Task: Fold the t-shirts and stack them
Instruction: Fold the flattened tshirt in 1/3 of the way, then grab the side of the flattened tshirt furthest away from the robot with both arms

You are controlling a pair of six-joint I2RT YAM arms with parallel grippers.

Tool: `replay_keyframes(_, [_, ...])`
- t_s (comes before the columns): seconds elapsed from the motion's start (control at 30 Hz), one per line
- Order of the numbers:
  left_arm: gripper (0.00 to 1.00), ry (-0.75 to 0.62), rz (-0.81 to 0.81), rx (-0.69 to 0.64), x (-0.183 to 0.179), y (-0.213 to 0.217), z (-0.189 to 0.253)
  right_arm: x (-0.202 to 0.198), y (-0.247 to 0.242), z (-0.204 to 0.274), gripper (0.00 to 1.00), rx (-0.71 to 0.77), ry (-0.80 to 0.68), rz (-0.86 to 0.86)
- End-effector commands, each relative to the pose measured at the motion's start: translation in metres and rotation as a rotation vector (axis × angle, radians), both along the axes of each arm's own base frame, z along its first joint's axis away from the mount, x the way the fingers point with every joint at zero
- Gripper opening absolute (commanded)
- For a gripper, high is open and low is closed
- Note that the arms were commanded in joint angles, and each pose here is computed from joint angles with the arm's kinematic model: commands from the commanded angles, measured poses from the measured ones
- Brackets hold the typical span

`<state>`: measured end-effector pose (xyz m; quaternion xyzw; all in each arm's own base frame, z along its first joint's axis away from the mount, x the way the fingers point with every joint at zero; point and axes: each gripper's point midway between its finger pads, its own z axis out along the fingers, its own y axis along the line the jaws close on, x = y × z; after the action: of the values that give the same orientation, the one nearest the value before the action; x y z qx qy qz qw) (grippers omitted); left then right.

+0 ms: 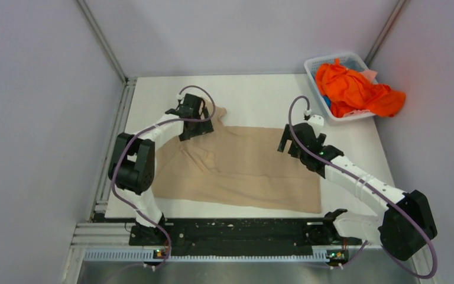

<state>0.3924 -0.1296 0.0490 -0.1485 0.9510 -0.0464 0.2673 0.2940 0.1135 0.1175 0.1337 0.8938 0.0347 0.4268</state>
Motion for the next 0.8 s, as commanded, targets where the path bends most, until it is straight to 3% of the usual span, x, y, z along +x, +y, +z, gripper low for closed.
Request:
replay_keyframes(0.0, [0.99,-0.19,-0.072,-0.032,0.036,-0.013,0.069,0.006,-0.014,0.005,0.99,-0.028,-0.03,-0.046])
replay_keyframes(0.17, [0.99,-0.303,-0.019,0.039,0.088,0.004,0.104,0.007,-0.023,0.004,0.99,-0.044,-0.031,-0.072])
replay_keyframes(0.5, [0.97,-0.335,-0.052,0.062,0.202,0.0,0.069,0.01,-0.029,-0.004,0.99,-0.074,-0.01,-0.08])
replay_keyframes(0.77, [0.87,-0.415,-0.013,0.073,0.254,-0.004,0.047,0.007,-0.03,-0.013,0.98,-0.078,0.012,-0.075])
